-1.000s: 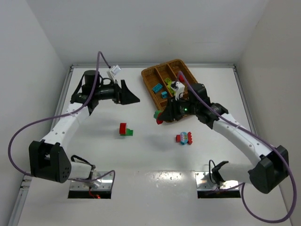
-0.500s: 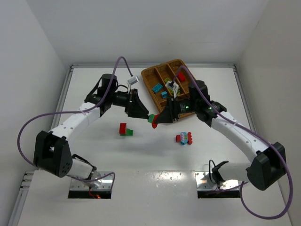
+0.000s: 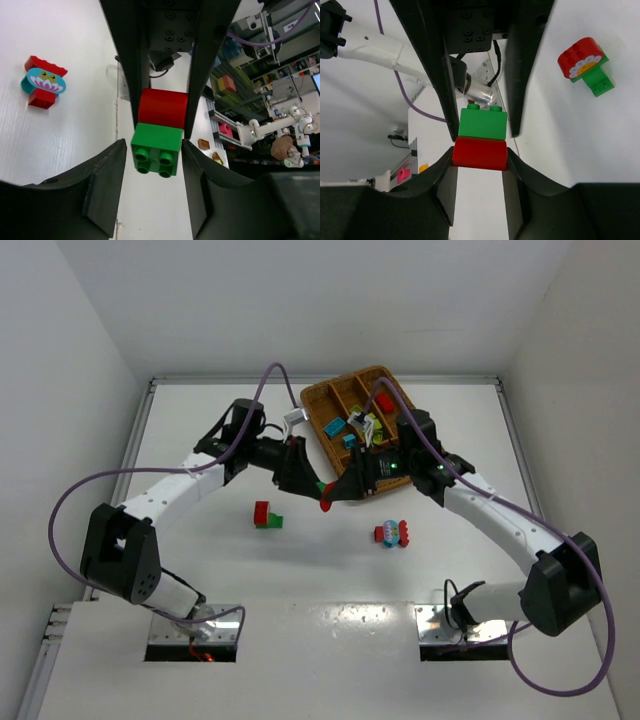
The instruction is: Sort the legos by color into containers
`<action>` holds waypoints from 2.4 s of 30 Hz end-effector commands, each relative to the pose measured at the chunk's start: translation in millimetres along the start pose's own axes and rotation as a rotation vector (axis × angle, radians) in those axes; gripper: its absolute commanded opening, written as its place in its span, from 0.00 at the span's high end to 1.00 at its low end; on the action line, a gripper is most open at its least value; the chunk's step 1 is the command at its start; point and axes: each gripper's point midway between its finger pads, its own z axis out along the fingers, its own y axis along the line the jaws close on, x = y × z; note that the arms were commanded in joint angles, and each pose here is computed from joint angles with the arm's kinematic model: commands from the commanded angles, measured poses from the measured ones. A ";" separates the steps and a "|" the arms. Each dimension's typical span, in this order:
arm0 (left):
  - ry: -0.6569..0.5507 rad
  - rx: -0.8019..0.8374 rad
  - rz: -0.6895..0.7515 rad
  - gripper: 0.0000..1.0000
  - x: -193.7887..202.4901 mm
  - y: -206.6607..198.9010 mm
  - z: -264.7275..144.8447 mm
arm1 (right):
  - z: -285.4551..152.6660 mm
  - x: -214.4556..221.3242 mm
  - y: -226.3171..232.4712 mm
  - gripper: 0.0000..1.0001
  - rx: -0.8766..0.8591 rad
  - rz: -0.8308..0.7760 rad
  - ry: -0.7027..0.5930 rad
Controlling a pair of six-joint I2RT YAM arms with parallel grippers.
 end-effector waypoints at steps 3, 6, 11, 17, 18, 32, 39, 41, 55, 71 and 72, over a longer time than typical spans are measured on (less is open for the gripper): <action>0.009 0.072 0.135 0.61 -11.1 -21.9 1.3 | 0.5 -14.6 1.9 0.72 -0.009 -0.059 -0.034; 0.002 0.056 0.125 0.83 -12.0 -18.9 -1.0 | -0.2 -7.5 -8.5 0.72 0.041 -0.037 -0.018; -0.095 -0.112 0.123 1.00 -32.4 7.7 -28.7 | -11.7 -8.0 -36.5 0.72 0.257 -0.033 -0.051; -0.217 -0.295 0.026 1.00 -56.0 37.3 -53.6 | -39.3 -24.9 -80.0 0.72 0.556 0.036 -0.167; -0.236 -0.319 0.023 1.00 -60.0 41.3 -57.8 | -48.1 -25.8 -98.4 0.72 0.650 0.070 -0.191; -0.316 -0.885 -0.272 1.00 -32.1 137.4 -110.8 | -172.5 -137.4 -277.8 0.69 1.391 0.325 -0.650; -0.297 -0.886 -0.262 1.00 -40.1 147.1 -104.3 | -189.9 -172.4 -334.9 0.65 1.444 0.348 -0.688; -0.308 -0.896 -0.248 1.00 -51.2 150.4 -106.4 | -195.6 -178.9 -348.4 0.63 1.443 0.370 -0.701; -0.311 -0.905 -0.268 1.00 -85.2 175.0 -82.6 | -199.7 -192.4 -333.4 0.30 1.395 0.331 -0.737; -0.292 -1.074 -0.247 1.00 -118.9 205.7 -34.0 | -200.6 -24.8 -217.7 0.23 1.408 0.410 -0.552; -0.310 -1.096 -0.236 1.00 -125.8 208.1 -37.3 | -203.0 -23.3 -210.8 0.23 1.405 0.406 -0.558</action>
